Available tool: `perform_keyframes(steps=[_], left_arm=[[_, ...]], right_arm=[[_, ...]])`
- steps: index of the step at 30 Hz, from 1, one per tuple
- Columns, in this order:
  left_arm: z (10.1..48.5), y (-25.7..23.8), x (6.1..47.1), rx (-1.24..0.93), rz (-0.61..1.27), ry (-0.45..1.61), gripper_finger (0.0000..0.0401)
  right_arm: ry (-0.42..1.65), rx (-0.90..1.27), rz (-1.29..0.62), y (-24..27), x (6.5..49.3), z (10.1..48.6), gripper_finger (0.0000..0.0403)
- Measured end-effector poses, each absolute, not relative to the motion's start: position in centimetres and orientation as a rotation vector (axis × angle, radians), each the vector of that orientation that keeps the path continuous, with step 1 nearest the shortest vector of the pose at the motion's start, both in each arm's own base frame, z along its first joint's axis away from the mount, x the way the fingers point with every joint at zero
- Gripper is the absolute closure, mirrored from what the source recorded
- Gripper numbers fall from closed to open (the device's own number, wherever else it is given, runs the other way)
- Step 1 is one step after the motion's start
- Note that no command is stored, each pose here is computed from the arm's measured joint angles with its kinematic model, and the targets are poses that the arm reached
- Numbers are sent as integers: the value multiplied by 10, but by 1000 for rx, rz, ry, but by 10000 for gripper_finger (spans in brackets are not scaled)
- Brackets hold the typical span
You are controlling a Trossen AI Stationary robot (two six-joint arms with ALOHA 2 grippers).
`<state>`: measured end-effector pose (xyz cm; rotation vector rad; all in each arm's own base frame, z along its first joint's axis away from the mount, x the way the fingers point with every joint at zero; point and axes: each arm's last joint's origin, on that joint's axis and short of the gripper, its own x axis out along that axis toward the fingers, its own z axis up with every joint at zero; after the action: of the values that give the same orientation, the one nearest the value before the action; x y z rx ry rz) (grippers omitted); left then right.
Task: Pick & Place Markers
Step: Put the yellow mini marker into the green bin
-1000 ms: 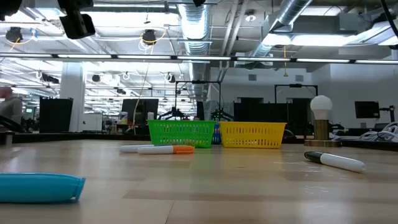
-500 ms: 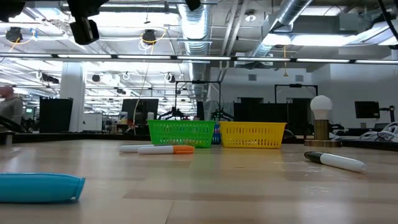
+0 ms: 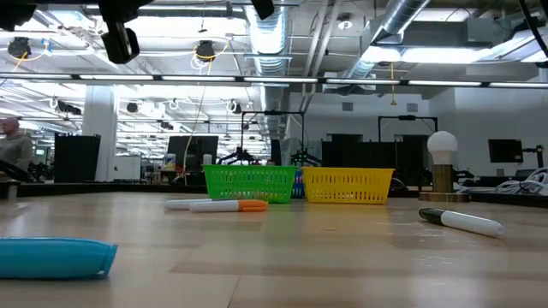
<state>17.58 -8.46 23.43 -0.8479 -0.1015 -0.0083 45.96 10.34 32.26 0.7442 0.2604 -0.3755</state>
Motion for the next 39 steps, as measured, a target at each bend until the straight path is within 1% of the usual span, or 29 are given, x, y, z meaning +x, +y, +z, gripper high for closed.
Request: perform_keyframes(steps=[4,5,11,17,23,26,30,32,35,39], left_arm=[[234,-83,176,-847,-2,-104,354],[234,-83,176,-847,-2,-104,358],[234,-83,177,-838,-1,-104,358],[234,-79,179,-837,20,-109,334],[234,-75,180,-835,39,-116,356],[233,-73,181,-831,44,-116,355],[233,-69,183,-829,68,-121,341],[233,-69,183,-828,74,-121,342],[232,-65,184,-830,94,-128,350],[232,-59,186,-829,122,-142,351]], right_arm=[[260,742,-381,102,460,322,364],[260,741,-381,102,460,322,364],[262,742,-381,101,460,322,351],[270,737,-386,98,460,322,347],[304,696,-353,93,462,321,346],[326,660,-344,90,462,319,346],[356,621,-317,85,462,319,346],[374,603,-310,80,463,318,344],[396,593,-301,72,463,318,332],[434,613,-235,56,465,318,293]])
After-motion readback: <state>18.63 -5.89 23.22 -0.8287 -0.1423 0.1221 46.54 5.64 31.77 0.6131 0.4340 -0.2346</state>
